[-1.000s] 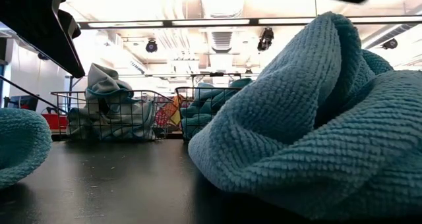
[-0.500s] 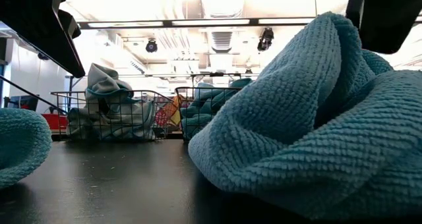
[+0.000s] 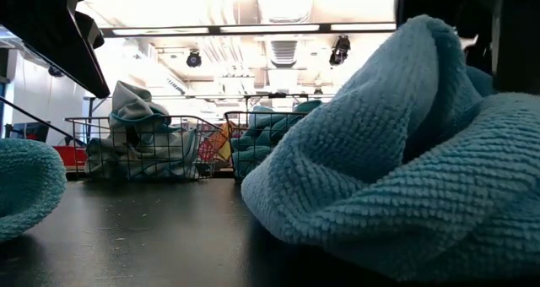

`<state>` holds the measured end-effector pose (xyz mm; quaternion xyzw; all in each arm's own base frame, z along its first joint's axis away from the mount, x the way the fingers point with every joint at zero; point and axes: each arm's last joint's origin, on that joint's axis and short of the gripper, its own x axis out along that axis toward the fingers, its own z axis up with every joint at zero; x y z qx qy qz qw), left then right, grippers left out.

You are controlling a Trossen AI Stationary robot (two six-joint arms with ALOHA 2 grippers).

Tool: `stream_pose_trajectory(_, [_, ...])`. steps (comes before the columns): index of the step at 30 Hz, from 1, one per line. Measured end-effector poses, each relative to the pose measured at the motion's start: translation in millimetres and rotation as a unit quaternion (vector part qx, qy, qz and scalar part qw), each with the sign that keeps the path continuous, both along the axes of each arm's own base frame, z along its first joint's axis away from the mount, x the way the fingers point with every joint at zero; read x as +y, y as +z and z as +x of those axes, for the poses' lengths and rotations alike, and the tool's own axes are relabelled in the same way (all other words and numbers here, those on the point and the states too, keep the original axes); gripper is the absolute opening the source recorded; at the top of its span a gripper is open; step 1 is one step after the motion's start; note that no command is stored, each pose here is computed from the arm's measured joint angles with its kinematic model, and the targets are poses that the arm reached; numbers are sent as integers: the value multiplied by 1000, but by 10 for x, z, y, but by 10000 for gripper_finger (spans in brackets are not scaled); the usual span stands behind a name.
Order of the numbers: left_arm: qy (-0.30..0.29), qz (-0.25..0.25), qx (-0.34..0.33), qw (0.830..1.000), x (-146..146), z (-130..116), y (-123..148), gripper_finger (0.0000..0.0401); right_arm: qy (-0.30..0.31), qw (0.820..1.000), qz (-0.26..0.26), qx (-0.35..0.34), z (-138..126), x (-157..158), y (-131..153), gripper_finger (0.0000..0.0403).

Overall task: Sort microfiber towel by color & place in baskets
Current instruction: Put the blue microfiber towel into the right wire basket

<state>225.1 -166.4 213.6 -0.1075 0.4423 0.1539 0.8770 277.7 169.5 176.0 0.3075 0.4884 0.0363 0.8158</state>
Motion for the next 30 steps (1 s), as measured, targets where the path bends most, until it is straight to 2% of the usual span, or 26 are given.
stream_pose_trajectory(6, [0,-1,-1,1000,-2,1,2,130,36,999,-10,1,261,111,-96,167])
stream_pose_trajectory(9, [0,-1,-1,1000,-3,2,1,130,60,998,-18,-19,408,178,-26,167])
stream_pose_trajectory(14, [0,-3,-2,1000,-5,5,3,130,89,995,-50,-6,532,243,100,167])
stream_pose_trajectory(24, [0,-3,-3,1000,-5,6,4,130,69,992,-95,-40,602,247,273,167])
stream_pose_trajectory(30, [0,-3,-3,1000,-6,7,3,130,58,990,-123,-46,625,218,245,167])
